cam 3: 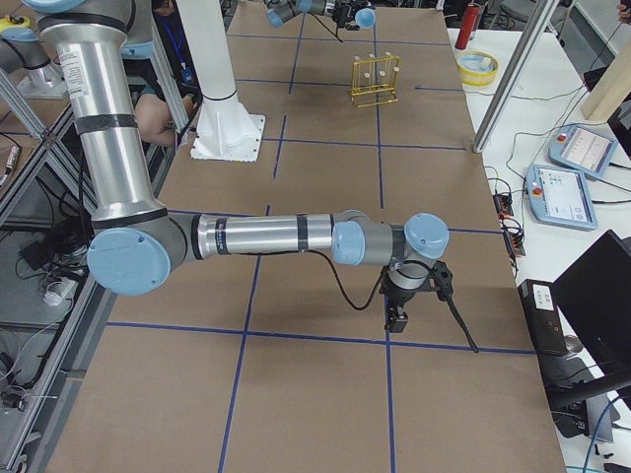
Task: Hang cup on cup holder
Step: 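Lift the cup with the left gripper and tilt it sideways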
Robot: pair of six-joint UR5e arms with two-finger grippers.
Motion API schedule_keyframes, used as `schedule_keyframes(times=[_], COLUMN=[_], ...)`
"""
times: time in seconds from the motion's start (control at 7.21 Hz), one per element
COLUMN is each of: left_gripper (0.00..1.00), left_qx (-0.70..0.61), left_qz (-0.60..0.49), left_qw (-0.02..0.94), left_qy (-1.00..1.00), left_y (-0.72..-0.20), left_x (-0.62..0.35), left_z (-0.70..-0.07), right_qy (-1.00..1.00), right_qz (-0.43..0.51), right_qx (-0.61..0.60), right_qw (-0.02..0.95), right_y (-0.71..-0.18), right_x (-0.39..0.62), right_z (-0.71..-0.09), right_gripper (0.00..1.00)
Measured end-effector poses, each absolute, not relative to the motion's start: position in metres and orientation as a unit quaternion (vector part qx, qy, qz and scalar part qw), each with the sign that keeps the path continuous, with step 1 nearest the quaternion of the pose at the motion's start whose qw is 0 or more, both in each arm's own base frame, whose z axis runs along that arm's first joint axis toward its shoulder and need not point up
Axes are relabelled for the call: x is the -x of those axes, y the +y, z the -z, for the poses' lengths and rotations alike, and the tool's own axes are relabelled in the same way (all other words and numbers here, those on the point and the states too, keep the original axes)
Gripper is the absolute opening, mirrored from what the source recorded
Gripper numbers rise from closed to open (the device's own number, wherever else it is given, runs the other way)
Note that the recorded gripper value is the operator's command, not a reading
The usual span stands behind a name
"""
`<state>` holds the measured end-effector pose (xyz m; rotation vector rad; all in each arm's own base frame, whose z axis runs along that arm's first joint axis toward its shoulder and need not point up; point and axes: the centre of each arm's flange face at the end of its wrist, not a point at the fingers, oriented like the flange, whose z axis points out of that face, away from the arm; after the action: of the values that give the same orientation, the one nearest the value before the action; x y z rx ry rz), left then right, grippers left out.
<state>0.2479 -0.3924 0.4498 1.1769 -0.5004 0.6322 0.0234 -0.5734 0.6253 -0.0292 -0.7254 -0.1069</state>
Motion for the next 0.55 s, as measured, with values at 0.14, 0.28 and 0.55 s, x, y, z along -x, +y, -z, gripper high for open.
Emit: schedule_keyframes(times=[0.14,0.28,0.55], left_gripper=[0.05,0.04,0.04], left_qx=[-0.523,-0.503,-0.464], left_qz=[-0.312,-0.329,-0.366], left_qw=[0.739,0.72,0.674], left_qy=[-0.29,-0.346,-0.443], left_y=[-0.386,-0.38,-0.371], left_x=[-0.259,-0.27,-0.281], left_z=[-0.446,-0.443,-0.433], right_qy=[-0.355,-0.355,-0.355], right_qz=[0.052,0.052,0.052], right_qx=[0.014,0.014,0.014], right_qw=[0.933,0.933,0.933], right_y=[-0.573,-0.573,-0.573], right_x=[-0.023,-0.023,-0.023], right_z=[-0.625,-0.625,-0.625], right_gripper=[1.0,1.0,1.0])
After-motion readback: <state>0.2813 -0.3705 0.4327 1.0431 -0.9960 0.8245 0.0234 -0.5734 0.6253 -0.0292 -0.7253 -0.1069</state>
